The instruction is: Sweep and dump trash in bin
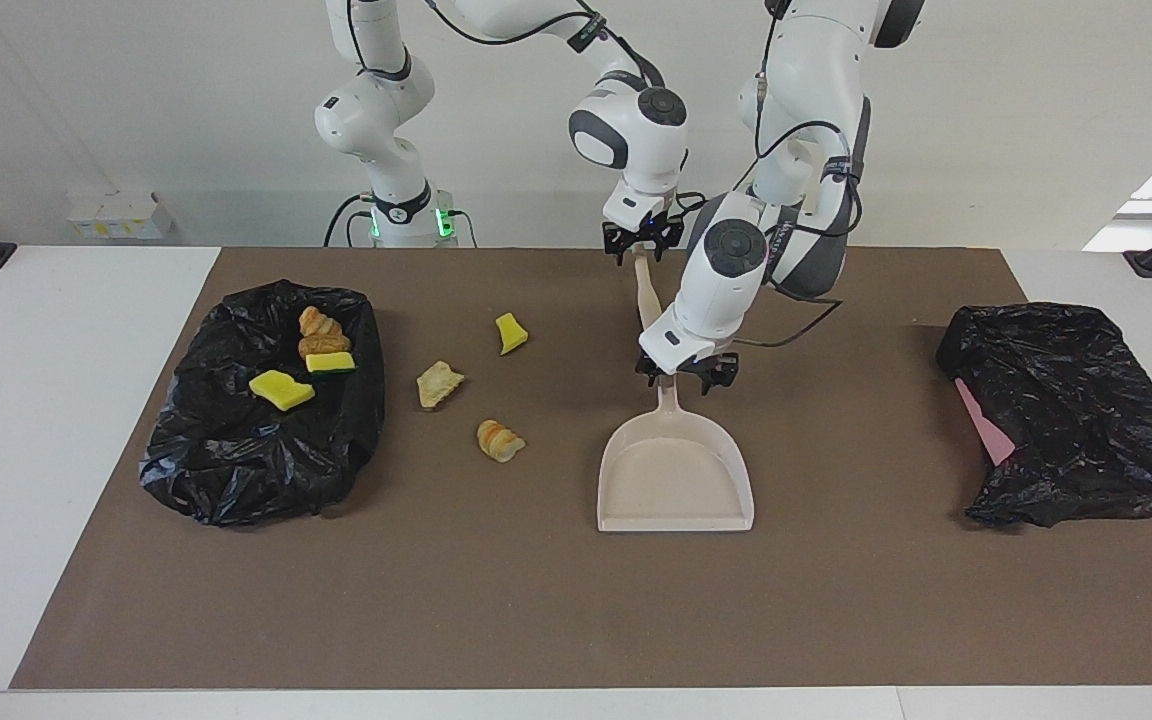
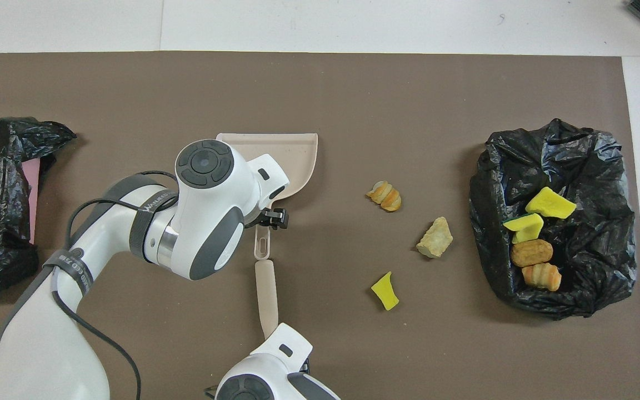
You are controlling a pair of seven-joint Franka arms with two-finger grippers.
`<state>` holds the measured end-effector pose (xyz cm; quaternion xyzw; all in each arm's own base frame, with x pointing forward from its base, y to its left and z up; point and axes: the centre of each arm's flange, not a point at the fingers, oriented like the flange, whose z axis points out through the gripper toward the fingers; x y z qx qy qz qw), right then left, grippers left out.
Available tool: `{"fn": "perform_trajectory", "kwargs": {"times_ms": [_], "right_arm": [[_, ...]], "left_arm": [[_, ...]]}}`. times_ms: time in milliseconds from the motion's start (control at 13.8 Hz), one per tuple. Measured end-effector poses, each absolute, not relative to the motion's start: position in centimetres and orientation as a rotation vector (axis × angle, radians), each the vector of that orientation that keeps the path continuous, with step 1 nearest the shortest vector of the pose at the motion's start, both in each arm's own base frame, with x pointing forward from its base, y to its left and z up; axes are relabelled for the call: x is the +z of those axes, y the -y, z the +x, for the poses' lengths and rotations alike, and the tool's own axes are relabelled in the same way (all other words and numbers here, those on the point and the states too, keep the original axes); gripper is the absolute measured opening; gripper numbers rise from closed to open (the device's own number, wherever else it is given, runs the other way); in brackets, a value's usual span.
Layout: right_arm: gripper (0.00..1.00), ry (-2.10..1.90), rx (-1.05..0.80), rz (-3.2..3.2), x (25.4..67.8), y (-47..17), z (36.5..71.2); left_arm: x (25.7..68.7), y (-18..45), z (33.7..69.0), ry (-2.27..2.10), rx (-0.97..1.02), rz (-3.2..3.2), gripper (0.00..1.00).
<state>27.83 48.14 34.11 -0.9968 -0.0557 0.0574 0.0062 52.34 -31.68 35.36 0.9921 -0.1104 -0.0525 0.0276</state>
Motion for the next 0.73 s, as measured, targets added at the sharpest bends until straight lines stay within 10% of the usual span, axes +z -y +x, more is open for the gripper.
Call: {"fn": "perform_trajectory", "kwargs": {"times_ms": [291,727], "right_arm": [[0.27,0.174,0.178,-3.117,34.2,-48.2,27.8],[0.26,0.135,0.151,-3.101,36.8,-47.8,27.7]], "left_arm": [[35.9,31.9,52.5,0.326,-0.148,3.051,0.32],[39.1,28.6,55.4,0.406,-0.071,3.034,0.32]]}}
